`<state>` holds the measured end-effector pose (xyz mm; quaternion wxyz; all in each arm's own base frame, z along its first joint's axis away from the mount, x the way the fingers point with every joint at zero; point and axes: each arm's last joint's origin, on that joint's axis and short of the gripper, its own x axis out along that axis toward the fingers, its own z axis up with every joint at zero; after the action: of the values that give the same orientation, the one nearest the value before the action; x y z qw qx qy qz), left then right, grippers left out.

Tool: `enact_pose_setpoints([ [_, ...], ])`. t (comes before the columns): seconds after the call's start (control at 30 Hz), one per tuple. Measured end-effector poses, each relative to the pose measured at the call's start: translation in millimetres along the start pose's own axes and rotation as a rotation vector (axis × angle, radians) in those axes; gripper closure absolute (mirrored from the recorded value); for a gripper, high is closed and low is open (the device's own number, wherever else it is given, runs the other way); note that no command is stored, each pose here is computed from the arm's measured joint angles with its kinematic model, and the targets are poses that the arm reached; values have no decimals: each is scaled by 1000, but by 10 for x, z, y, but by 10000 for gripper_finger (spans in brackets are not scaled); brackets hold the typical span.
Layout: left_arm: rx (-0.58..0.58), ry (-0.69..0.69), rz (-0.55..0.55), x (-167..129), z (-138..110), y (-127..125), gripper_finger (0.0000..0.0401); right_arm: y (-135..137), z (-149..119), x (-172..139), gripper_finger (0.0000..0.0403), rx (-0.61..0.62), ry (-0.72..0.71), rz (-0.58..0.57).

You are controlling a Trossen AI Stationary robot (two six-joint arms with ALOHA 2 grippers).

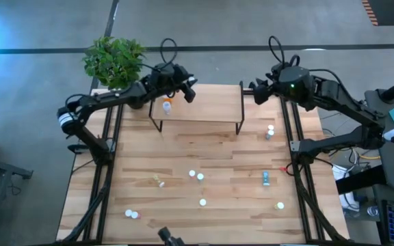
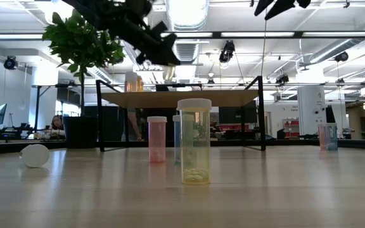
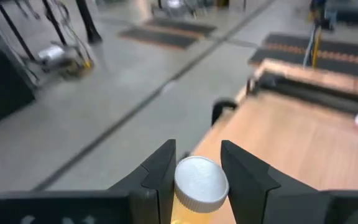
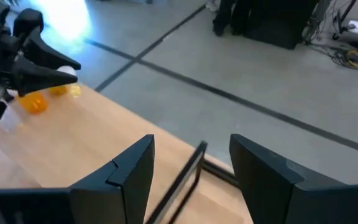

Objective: Pick and place medicine bottles onto shelf by color
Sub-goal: Put the yellow pill bottle on the shelf

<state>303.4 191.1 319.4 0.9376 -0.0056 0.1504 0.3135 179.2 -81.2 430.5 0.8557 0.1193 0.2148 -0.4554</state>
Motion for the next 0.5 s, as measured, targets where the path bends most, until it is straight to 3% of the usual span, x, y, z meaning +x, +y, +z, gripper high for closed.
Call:
enact_pose_setpoints([
  [0.27, -72, 58, 11, 65, -126, -9, 306, -31, -81, -4, 202, -47, 73, -26],
  [0.5, -67, 93, 41, 16, -366, -6, 306, -46, -102, -16, 202, -57, 89, -32],
])
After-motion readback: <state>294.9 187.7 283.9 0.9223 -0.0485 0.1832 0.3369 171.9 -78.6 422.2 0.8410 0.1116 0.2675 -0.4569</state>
